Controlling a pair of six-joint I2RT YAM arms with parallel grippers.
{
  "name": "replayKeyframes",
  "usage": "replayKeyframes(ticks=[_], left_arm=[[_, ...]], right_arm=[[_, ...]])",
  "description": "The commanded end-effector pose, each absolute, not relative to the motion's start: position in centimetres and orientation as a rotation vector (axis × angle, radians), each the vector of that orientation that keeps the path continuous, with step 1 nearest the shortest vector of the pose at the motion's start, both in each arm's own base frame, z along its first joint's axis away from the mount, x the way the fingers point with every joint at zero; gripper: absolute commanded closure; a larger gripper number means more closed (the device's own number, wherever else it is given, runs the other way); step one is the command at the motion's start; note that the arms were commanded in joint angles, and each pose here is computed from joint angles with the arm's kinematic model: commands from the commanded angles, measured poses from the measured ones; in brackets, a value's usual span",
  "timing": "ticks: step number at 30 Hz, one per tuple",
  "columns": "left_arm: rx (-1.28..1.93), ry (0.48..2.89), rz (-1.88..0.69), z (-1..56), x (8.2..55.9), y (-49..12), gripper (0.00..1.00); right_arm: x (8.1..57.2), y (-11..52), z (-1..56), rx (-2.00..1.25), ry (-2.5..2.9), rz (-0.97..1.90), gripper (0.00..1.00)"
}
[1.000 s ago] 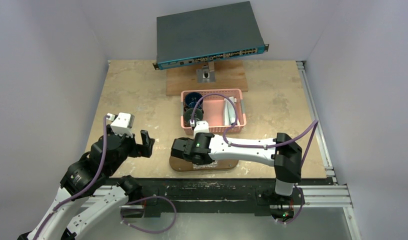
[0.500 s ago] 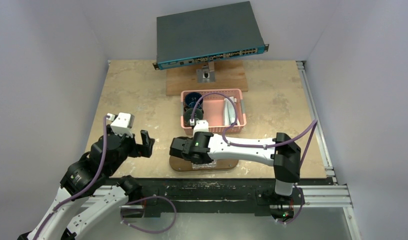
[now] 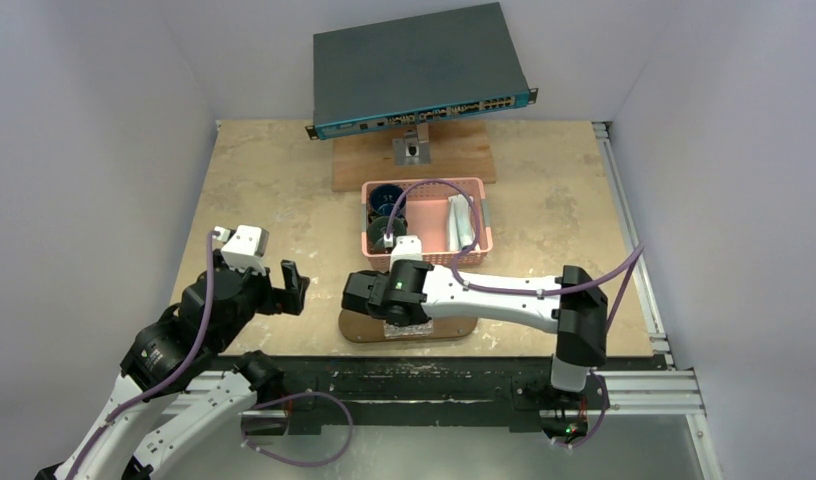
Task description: Prepare toiletry sets of a toothbrush and toothpaste on the tray
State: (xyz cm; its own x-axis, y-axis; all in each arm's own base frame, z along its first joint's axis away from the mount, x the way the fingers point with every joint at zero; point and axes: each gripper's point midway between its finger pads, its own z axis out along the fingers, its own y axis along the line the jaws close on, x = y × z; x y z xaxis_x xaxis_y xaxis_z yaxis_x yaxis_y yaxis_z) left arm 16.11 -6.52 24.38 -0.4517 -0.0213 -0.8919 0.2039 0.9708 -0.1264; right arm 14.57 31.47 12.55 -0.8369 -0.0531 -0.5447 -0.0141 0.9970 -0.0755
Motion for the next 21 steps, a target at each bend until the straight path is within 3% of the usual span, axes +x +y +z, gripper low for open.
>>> replayKeyframes(ticks=[1,11,21], left_arm=[[0.118,2.018,-0.263,24.3,16.3,-6.6,0.0],[0.116,2.025,-0.255,24.2,16.4,-6.6,0.0],[0.12,2.039,-0.239,23.9,16.6,-6.6,0.0]], right_arm=[[15.3,31.0,17.5,0.013,2.477,0.015,0.65],[18.0,32.1,22.3,-0.085,2.37,0.1,0.62],[24.9,32.7,24.6,-0.103,2.308,0.159,0.6]])
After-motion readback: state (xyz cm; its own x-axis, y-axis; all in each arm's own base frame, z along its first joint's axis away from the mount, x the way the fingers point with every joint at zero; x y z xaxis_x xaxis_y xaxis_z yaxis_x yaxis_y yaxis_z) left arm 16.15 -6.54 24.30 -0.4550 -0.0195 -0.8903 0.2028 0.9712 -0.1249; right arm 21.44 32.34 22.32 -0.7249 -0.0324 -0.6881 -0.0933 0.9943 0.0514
